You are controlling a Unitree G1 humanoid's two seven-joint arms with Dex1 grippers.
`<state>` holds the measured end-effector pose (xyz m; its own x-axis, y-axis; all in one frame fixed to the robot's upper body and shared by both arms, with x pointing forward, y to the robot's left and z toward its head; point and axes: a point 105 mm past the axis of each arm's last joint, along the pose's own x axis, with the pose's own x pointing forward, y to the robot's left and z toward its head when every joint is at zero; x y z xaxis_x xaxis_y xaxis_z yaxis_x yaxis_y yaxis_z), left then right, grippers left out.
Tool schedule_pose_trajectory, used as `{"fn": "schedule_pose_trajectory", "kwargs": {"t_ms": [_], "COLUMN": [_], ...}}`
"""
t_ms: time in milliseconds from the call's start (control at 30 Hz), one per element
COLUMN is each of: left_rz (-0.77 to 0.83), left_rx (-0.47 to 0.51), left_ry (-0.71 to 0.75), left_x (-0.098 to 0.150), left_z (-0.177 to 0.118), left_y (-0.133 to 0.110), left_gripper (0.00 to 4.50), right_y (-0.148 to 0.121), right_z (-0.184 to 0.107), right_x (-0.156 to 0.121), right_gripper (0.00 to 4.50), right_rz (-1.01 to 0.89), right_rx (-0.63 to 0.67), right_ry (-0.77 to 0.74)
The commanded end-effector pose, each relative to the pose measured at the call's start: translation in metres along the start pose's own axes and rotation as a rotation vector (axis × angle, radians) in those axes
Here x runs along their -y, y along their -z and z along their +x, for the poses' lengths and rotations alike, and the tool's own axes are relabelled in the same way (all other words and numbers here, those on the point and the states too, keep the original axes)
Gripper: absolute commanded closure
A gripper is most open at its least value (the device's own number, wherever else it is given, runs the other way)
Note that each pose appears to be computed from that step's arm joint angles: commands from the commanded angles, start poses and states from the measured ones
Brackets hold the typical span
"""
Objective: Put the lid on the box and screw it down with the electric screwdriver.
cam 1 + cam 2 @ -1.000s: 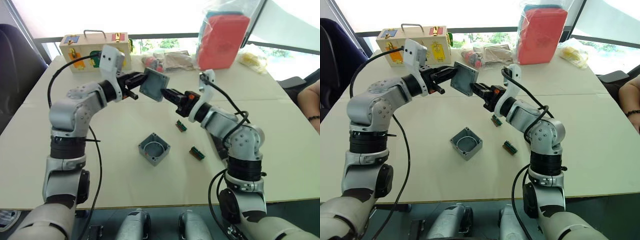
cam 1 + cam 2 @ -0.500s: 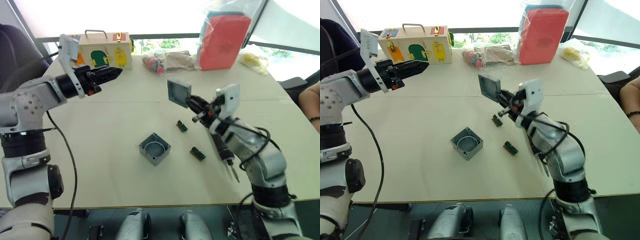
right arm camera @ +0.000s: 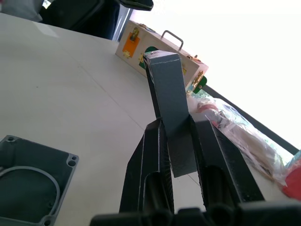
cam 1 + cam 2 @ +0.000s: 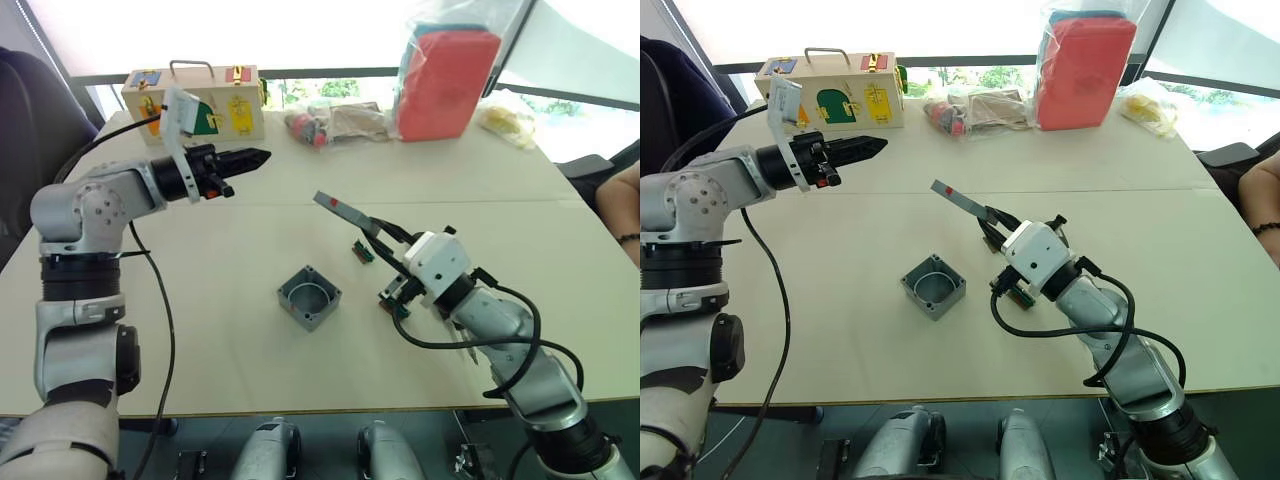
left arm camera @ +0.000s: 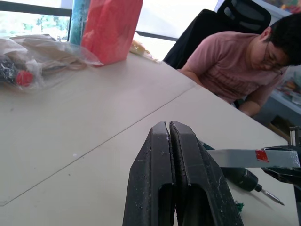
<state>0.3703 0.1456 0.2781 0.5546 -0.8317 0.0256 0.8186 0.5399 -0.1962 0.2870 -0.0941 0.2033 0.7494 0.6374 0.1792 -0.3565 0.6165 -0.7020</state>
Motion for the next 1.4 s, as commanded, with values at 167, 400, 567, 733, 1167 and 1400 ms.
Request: {"fn": "schedule_pose_trajectory", "kwargs": {"t_ms": [167, 400, 567, 733, 1167, 1400], "left_rz": [0.052, 0.053, 0.053, 0.053, 0.061, 0.085], "left_rx": [0.037, 0.037, 0.037, 0.037, -0.166, -0.165], "left_ry": [0.016, 0.016, 0.016, 0.016, 0.324, 0.358], "left_x": [0.006, 0.006, 0.006, 0.006, 0.069, 0.079], "left_z": [-0.002, -0.002, -0.002, -0.002, -0.001, 0.0], "left_y": [-0.016, -0.016, -0.016, -0.016, 0.031, 0.026], "left_gripper": [4.44, 4.44, 4.44, 4.44, 4.44, 4.44], "right_y": [-0.009, -0.009, -0.009, -0.009, 0.008, 0.007], "right_z": [-0.001, -0.001, -0.001, -0.001, 0.0, 0.002], "right_x": [0.008, 0.008, 0.008, 0.008, 0.042, 0.05], "right_gripper": [4.36, 4.36, 4.36, 4.36, 4.36, 4.36], "right_rz": [-0.027, -0.028, -0.028, -0.028, -0.022, -0.122], "right_rx": [0.039, 0.039, 0.039, 0.039, -0.011, -0.008], "right_ry": [0.031, 0.031, 0.031, 0.031, 0.316, 0.331]}}
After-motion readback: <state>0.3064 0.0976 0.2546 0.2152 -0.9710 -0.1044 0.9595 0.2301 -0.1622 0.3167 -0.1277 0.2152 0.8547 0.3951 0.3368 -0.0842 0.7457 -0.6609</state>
